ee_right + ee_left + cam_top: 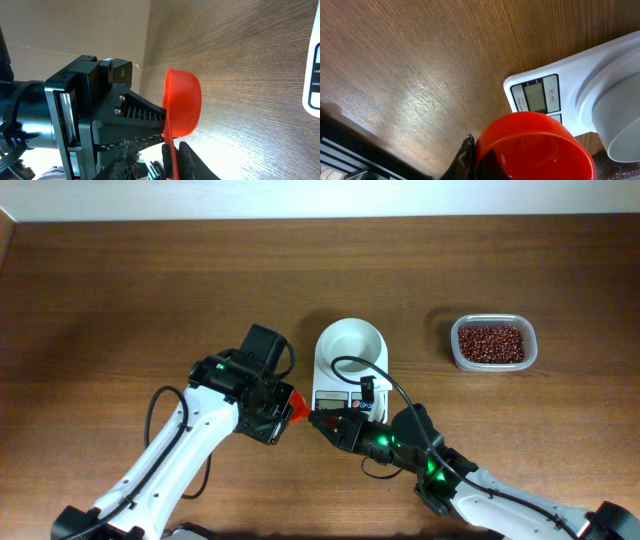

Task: Scoop and weigh 50g on scale
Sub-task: 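Reach right gripper to the scoop handle and grasp it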

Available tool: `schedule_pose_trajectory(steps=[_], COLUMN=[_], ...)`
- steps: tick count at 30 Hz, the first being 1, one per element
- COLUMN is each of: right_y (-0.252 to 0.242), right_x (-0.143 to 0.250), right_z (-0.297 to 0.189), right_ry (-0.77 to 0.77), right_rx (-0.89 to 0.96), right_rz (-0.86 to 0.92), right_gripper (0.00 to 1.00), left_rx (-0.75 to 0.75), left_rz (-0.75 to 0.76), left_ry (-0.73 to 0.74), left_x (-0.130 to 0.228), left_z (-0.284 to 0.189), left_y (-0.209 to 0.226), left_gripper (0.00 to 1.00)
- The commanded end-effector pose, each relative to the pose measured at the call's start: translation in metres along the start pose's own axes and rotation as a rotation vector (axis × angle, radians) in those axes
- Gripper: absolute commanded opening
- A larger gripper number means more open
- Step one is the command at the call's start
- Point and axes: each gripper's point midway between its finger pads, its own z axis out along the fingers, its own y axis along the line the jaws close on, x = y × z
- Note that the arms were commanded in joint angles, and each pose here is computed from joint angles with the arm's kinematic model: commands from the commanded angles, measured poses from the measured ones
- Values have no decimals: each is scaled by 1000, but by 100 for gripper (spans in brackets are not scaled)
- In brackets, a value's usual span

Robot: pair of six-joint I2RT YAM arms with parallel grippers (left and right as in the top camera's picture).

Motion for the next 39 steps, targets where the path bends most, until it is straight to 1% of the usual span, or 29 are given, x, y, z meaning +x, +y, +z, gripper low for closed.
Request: schedule_pose_trajectory(steps=[1,13,21,22,27,33,35,38,39], right_y=[4,2,1,1,-2,-2,-2,-2,-2], right_x=[2,0,-1,-1,5,5,5,5,5], right_z=[2,2,2,2,2,2,2,2,2], right_ry=[7,-4,-14,-13,18,18,18,18,18], right_rx=[-12,0,4,3,14,14,14,14,15], right_rz=[-17,-18,-18,-18,-10,-10,-10,-10,-13], right_gripper=[27,29,29,28,14,8,5,4,4], left_rx=[-1,-8,-14,-14,-14,-14,-14,-15,-15], left_rz=[-17,19,33,33,33,33,33,33,33], left_ry=[8,12,16,16,15,15,15,8,8], left_x=[3,3,4,4,4,4,4,3,3], left_z=[-3,-3,-3,-3,-3,-3,-3,-3,-3], left_y=[2,4,5,5,5,5,5,5,5], left_gripper=[0,0,0,0,0,0,0,0,13])
